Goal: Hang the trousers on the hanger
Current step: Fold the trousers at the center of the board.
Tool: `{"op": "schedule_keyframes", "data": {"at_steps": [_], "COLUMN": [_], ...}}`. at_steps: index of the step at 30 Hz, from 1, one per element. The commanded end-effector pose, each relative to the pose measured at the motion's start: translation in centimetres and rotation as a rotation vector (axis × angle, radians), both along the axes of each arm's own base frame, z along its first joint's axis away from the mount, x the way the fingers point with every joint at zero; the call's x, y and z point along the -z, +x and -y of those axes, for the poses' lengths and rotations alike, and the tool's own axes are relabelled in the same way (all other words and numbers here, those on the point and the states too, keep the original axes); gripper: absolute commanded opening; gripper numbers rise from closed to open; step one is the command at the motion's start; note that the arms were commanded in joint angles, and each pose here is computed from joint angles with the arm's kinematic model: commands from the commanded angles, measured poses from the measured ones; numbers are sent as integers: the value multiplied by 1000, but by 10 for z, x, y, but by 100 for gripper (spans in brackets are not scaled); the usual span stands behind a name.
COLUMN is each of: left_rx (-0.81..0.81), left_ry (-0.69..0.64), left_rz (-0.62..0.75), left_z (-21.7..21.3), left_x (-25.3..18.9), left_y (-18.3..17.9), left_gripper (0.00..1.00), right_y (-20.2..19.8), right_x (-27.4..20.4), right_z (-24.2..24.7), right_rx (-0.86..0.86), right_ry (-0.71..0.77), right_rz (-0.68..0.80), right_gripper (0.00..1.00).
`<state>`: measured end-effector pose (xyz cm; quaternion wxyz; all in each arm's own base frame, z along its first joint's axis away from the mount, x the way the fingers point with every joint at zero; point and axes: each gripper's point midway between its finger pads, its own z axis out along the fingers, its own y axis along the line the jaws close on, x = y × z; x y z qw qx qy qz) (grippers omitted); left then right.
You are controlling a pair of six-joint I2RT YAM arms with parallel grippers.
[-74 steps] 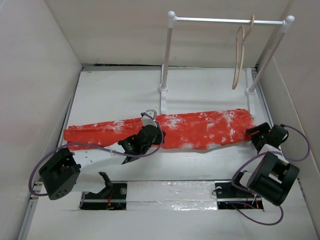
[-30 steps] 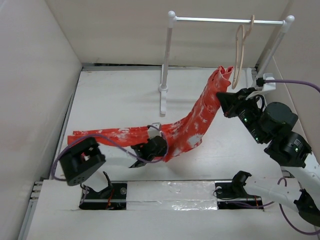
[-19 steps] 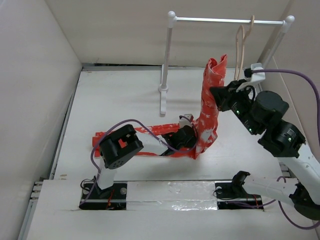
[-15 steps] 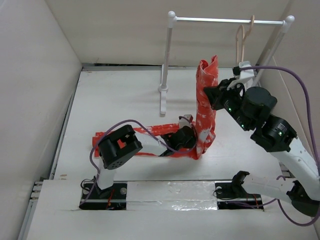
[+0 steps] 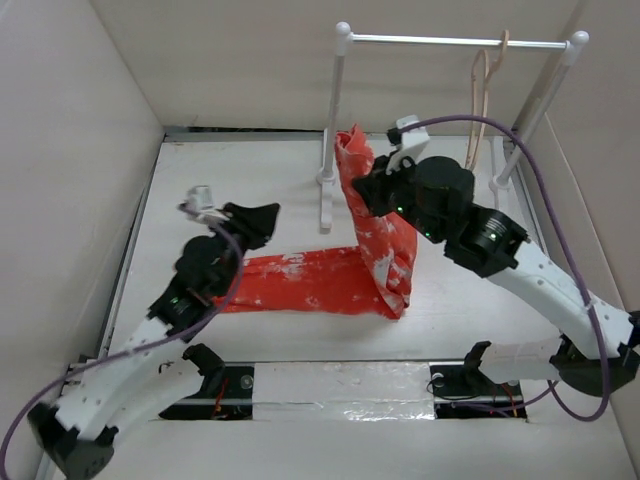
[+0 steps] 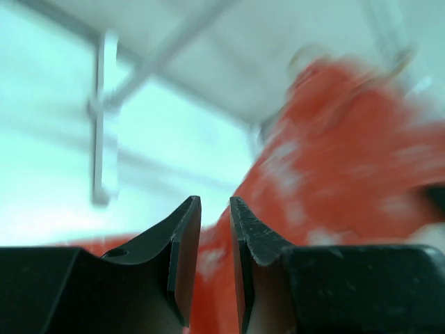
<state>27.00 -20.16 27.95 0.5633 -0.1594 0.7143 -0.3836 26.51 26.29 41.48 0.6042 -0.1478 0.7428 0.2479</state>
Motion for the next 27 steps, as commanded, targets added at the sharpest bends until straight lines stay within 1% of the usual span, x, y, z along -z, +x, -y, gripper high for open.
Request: {"op": "schedule_keyframes", "data": {"at_steps": [1, 2, 3, 4, 5, 6, 7, 8, 9, 10, 11, 12, 13, 14, 15, 16, 18, 19, 20, 21, 22, 23, 25, 26, 27], "left_rx": [-78, -92, -106, -133, -152, -164, -204, -223, -241, -273, -285, -293, -305, -309, -314, -325, -347, -360, -356, -352, -335, -319, -264, -235, -208], "left_ry": [67, 29, 39, 20, 17, 29, 15, 11, 14, 6, 2, 13, 18, 18, 21, 27, 23, 26, 33, 35, 38, 60, 72, 104, 105], "left_rz": [60, 132, 136, 177, 208, 205, 231, 253, 256, 267, 273, 266, 259, 251, 242, 233, 234, 226, 217, 213, 206, 178, 162, 112, 105], "left_z": [-53, -68, -77, -89, -99, -105, -118, -126, -132, -141, -145, -148, -151, -153, -154, -156, -163, -165, -164, -162, -158, -151, -135, -122, -112], "left_x": [-37, -74, -82, -107, -120, -123, -140, -147, -149, -156, -158, -157, -155, -153, -149, -143, -139, -136, -131, -127, -124, -111, -98, -71, -62], "left_y": [-15, -27, -33, -41, -50, -55, -62, -69, -72, -76, -79, -81, -81, -82, -83, -82, -86, -86, -85, -83, -81, -75, -67, -56, -49], "left_gripper": [21, 22, 23, 23, 23, 23, 23, 24, 26, 26, 26, 27, 27, 27, 28, 28, 32, 32, 32, 34, 34, 34, 35, 35, 35], "right_y": [-6, 1, 2, -5, 1, -3, -7, -23, -27, -36, -55, -60, -67, -69, -88, -92, -93, -93, -86, -79, -68, -67, -61, -64, -58], "right_x": [-67, -52, -50, -59, -35, -27, -21, -20, 13, 21, 24, 70, 85, 104, 118, 160, 182, 201, 182, 176, 197, 162, 152, 160, 165], "right_z": [-45, -69, -83, -102, -130, -151, -171, -195, -230, -251, -274, -306, -324, -337, -354, -368, -371, -365, -352, -341, -320, -298, -268, -239, -222], "right_rx": [-99, -121, -135, -169, -191, -235, -264, -319, -360, -391, -441, -480, -510, -534, -623, -653, -655, -645, -623, -590, -556, -546, -510, -482, -418], "right_ry": [171, 140, 133, 154, 116, 115, 129, 139, 100, 106, 117, 68, 87, 81, 83, 42, 8, -28, -2, 15, 2, 57, 100, 84, 71], "right_rz": [135, 113, 112, 126, 95, 85, 74, 71, 37, 34, 31, -19, -44, -70, -100, -163, -204, -221, -199, -180, -200, -168, -149, -157, -151], "right_gripper": [0, 0, 0, 0, 0, 0, 0, 0, 0, 0, 0, 1, 11, 27, 60, 72, 90, 90, 91, 92, 92, 92, 83, 78, 61]}}
